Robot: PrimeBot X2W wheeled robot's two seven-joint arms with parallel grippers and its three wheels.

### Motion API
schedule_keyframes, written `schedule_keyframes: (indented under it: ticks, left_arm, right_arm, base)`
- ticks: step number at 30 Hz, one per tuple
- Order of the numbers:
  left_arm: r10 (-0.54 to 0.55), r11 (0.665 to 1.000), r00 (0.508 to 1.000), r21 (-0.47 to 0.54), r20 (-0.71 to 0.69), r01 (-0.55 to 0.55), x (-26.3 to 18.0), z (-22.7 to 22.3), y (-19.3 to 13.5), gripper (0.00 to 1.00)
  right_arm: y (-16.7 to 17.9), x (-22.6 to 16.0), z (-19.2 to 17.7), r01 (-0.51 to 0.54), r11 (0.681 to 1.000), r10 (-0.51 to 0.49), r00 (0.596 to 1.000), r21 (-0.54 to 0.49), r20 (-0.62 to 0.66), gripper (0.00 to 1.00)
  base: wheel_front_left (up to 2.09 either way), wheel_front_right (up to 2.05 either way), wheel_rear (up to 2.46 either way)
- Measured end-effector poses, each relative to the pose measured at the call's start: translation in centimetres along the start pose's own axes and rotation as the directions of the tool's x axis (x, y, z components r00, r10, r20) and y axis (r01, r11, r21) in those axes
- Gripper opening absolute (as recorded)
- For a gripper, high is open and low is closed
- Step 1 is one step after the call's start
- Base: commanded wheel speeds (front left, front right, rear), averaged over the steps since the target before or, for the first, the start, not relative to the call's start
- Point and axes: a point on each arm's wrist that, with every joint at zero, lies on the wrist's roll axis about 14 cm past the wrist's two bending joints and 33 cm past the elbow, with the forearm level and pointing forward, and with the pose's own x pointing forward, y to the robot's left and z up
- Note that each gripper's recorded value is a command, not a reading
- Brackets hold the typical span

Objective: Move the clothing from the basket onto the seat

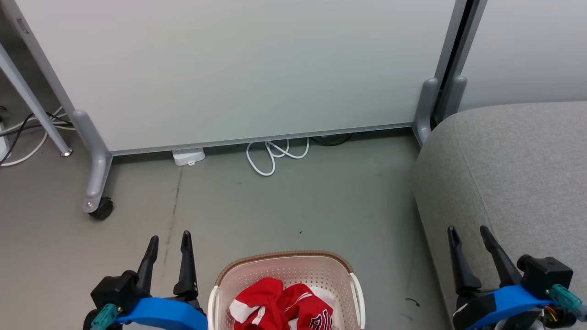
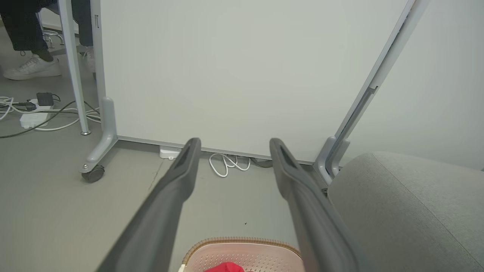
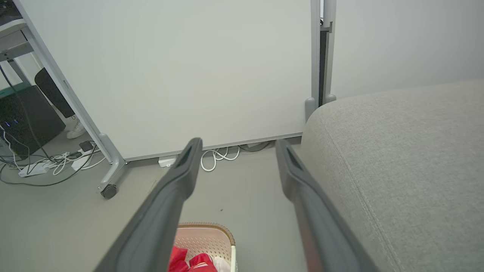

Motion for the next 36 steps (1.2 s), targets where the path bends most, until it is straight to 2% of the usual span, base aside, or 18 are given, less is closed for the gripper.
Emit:
schedule_keyframes:
  ticks: [30,36]
  left_arm:
    - [-0.064,0.984,0.998,0.167,0.003,0.063,-0.1,-0.7,-1.3,1.00]
    - [-0.058,0.983,0.998,0.172,0.000,0.058,-0.2,-0.8,-1.1,1.00]
  right_arm:
    - [0.2,-0.2,0.0,-0.023,0.976,0.023,1.000,-0.216,-0.001,1.00]
    - [0.3,-0.1,0.0,-0.028,0.975,0.029,1.000,-0.219,0.000,1.00]
  base:
    - [0.00,0.00,0.00]
    - [0.00,0.00,0.00]
